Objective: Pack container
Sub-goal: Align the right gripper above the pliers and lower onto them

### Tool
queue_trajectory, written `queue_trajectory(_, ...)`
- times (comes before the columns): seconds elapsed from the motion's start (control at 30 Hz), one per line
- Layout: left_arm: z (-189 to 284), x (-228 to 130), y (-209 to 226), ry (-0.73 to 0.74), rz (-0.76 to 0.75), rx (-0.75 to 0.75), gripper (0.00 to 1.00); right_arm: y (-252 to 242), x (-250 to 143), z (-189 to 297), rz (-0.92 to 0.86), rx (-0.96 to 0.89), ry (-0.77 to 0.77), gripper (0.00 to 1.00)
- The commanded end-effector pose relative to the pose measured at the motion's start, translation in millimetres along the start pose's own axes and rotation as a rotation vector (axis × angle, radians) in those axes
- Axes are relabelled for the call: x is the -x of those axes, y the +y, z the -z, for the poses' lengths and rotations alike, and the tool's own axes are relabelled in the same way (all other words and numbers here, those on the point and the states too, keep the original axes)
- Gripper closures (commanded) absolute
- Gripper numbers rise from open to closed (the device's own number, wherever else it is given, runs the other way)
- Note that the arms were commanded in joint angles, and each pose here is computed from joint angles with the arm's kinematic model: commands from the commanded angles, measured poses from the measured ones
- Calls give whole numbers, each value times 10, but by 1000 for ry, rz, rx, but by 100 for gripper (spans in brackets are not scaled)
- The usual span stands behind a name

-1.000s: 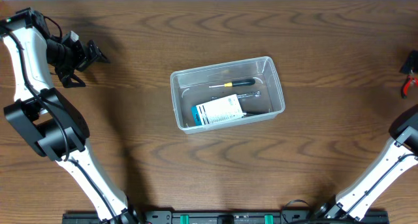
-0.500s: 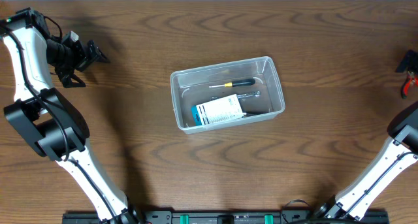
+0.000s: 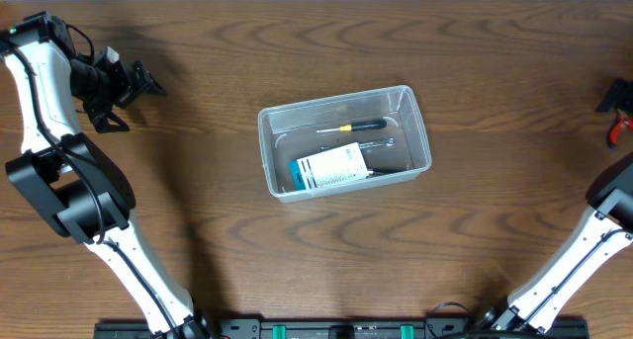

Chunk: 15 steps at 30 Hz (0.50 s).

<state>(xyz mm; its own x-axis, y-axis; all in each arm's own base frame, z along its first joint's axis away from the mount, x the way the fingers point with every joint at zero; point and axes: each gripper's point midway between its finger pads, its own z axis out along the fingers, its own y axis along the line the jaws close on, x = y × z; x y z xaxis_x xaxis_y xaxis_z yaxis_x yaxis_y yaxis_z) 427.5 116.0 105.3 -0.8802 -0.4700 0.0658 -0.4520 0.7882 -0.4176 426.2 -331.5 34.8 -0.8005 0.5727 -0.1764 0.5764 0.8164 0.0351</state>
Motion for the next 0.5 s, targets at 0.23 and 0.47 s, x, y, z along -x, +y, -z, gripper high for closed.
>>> queue_trajectory(0.23, 152, 27, -44, -41, -16, 2, 2, -23, -109, -248, -5, -12, 56, 1)
queue_trajectory(0.47, 152, 27, -43, -41, -16, 3, 2, -24, -94, -263, -5, -12, 51, 1)
